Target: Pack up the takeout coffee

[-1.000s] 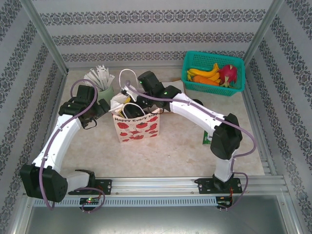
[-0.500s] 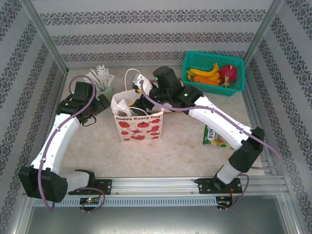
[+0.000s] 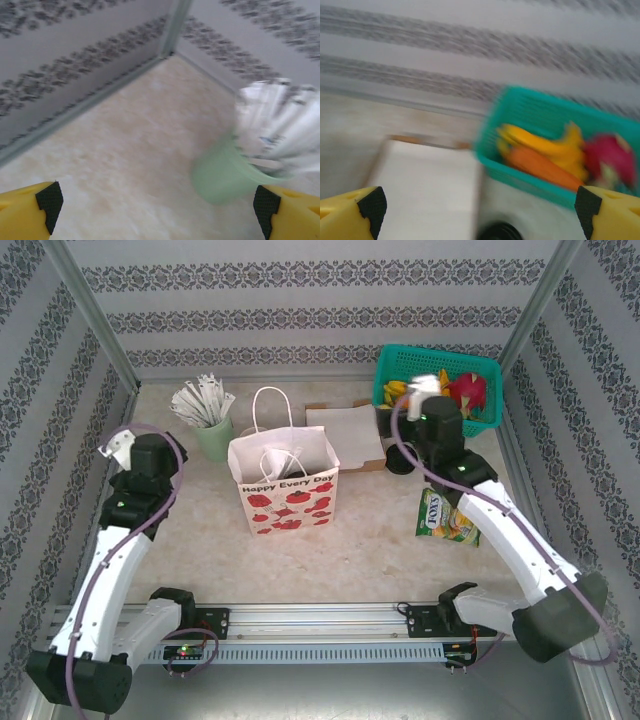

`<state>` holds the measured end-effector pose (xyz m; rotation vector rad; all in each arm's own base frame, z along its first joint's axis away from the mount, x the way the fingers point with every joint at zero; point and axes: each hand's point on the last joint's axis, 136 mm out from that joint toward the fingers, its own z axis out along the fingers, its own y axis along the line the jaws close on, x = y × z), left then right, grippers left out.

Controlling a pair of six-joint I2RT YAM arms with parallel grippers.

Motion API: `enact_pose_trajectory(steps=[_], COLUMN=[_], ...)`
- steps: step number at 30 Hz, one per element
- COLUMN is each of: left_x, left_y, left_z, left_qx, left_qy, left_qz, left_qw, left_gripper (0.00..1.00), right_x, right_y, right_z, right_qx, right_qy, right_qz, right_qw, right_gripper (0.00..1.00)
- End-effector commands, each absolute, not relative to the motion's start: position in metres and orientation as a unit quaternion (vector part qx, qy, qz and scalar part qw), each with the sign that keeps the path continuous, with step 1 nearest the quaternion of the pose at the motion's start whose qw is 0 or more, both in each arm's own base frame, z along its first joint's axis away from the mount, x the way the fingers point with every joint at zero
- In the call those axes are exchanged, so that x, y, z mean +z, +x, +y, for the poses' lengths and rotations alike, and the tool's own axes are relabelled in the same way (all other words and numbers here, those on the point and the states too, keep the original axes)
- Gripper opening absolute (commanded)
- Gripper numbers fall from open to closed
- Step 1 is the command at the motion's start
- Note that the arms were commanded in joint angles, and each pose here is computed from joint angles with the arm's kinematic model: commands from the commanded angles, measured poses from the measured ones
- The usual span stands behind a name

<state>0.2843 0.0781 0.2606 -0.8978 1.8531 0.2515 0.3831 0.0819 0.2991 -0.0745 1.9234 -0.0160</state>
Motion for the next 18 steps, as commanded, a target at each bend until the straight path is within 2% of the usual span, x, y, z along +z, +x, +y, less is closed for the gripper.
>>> enact_pose_trajectory(steps=[1, 4, 7, 15, 18], left_x=[0.252, 0.225, 0.193, 0.117, 0.103], left_y=[0.282, 0.290, 0.306, 0.361, 0.380], left_z=[0.111, 0.114, 0.109, 0.074, 0.061], left_qx=[0.211, 0.220, 0.190, 0.094, 0.066], left_qy=[-0.383, -0.358, -0.320, -0.178, -0.142], left_qz=[0.722, 0.736, 0.761, 0.835, 0.836], left_qw=[0.536, 0.531, 0.531, 0.511, 0.526], left_gripper=[0.99, 0.99, 0.99, 0.99, 0.99], right_x=[0.255, 0.208, 0.171, 0.110, 0.108], right_y=[0.377, 0.371, 0.373, 0.401, 0.408], right_z=[0.017, -0.016, -0.023, -0.002, 0.011], right_qx=[-0.034, -0.038, -0.025, 0.007, 0.019], right_qy=[0.108, 0.144, 0.140, 0.051, -0.005], right_qz=[0.822, 0.830, 0.838, 0.862, 0.861], right_qw=[0.559, 0.537, 0.527, 0.504, 0.508], right_gripper=[0.98, 0.98, 0.98, 0.98, 0.98])
